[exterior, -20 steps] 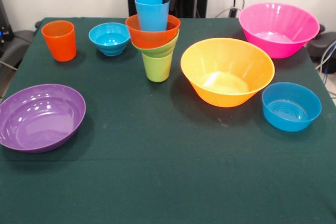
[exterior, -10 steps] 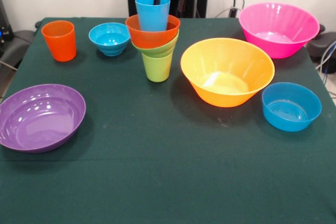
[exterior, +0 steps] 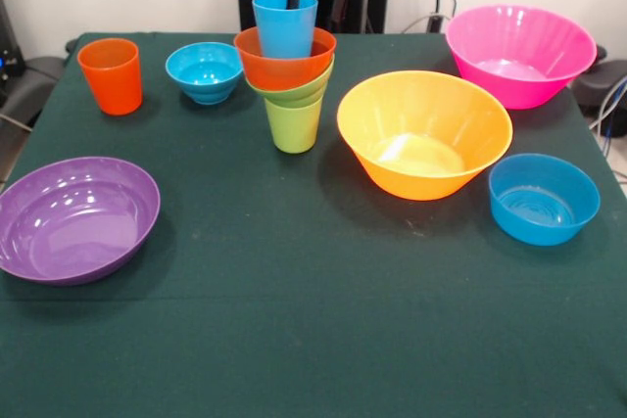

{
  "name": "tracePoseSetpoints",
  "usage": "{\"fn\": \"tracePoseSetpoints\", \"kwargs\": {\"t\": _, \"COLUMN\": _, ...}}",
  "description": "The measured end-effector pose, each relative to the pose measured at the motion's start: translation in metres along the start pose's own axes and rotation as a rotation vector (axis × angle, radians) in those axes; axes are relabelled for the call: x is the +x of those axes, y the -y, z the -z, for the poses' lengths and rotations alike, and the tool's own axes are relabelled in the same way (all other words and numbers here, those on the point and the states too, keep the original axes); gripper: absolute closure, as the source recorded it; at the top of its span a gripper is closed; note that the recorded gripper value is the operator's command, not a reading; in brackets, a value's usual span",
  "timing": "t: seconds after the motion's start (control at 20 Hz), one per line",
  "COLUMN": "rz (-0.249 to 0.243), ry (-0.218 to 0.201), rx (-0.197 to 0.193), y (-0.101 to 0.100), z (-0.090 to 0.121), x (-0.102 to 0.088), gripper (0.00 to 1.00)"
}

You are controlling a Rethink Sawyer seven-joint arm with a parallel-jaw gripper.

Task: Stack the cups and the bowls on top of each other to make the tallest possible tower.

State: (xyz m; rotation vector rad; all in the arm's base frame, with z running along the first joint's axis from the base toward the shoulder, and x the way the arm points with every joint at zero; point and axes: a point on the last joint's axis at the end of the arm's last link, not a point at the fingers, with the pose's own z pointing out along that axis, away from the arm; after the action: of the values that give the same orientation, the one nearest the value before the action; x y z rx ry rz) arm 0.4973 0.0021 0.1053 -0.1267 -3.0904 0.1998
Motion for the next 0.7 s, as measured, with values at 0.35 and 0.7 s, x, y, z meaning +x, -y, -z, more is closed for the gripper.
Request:
{"fn": "tracePoseSetpoints", "kwargs": {"t": 0.35, "rz": 0.001, "ry": 0.000, "rx": 0.001, "y": -0.0002, "z": 0.0001, "x": 0.0004, "gripper": 0.00}}
{"fn": "tracePoseSetpoints", "kwargs": {"t": 0.7, "rz": 0.005, "ry": 0.001, "rx": 0.007, "y": -0.0021, "z": 0.0012, "x": 0.0015, "gripper": 0.00}}
